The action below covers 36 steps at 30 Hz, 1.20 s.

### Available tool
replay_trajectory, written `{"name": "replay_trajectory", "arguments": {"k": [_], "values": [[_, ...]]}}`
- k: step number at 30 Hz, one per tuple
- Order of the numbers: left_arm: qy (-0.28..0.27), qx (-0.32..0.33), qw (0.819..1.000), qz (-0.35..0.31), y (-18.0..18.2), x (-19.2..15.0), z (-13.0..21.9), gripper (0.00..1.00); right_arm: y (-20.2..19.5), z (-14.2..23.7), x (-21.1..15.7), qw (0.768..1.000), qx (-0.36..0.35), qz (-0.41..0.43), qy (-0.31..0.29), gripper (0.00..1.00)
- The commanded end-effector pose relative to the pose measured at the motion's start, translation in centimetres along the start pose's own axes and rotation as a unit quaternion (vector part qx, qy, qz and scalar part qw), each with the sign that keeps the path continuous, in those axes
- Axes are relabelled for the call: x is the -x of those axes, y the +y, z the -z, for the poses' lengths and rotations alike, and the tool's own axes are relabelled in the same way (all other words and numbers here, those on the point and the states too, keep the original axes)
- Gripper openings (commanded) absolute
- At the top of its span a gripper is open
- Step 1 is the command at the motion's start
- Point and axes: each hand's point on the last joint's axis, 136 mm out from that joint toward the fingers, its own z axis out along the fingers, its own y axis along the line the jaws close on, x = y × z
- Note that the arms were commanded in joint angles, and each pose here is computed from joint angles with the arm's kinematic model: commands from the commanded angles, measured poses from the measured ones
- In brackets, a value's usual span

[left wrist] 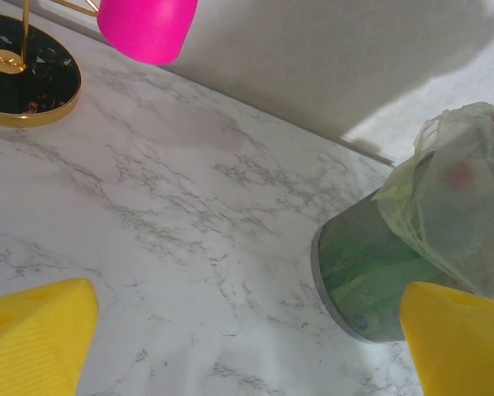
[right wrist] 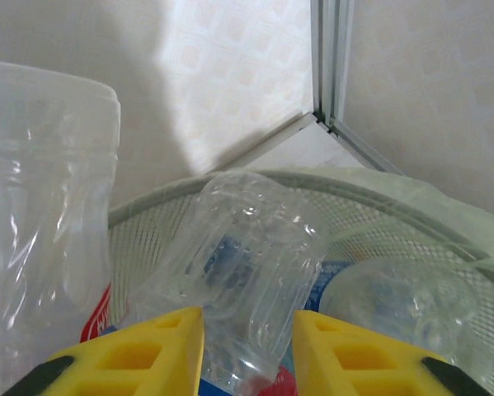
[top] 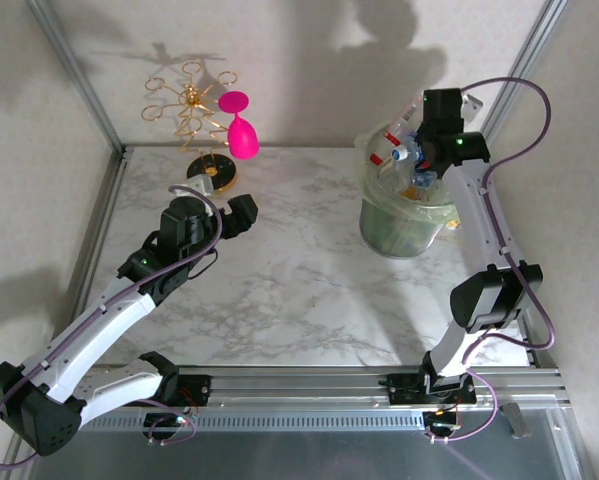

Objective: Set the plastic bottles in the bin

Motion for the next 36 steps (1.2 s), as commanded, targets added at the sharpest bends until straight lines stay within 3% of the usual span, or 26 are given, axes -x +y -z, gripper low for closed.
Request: {"name": "replay_trajectory", "arguments": {"k": [1, 8, 16, 21, 30, 36], "values": [[-0.012, -0.001, 1.0, -0.004, 0.0, 0.5, 0.5, 0.94, -0.2, 1.3, -0.4, 0.999, 0.008, 0.023, 0.029, 0.36], [-0.013, -0.001, 1.0, -0.005, 0.1, 0.6, 0.4, 0.95, 1.1, 0.4, -1.3, 0.998, 0.041, 0.042, 0.034, 0.39], [-0.013, -0.004, 1.0, -0.007, 0.0, 0.6, 0.4, 0.95, -0.5, -4.2, -4.9, 0.993, -0.032, 0.086, 0.068, 0.39], [-0.014, -0.003, 1.0, -0.007, 0.0, 0.6, 0.4, 0.95, -0.7, -5.2, -6.3, 0.991, -0.036, 0.094, 0.085, 0.39], [-0.015, -0.005, 1.0, -0.01, -0.1, 0.7, 0.6, 0.95, 1.0, 0.7, -1.6, 0.997, 0.044, 0.041, 0.048, 0.41], [-0.009, -0.046, 0.999, -0.019, -1.5, 0.6, 1.2, 0.95, 0.4, 4.1, 0.8, 0.997, 0.064, 0.034, 0.012, 0.5]]}}
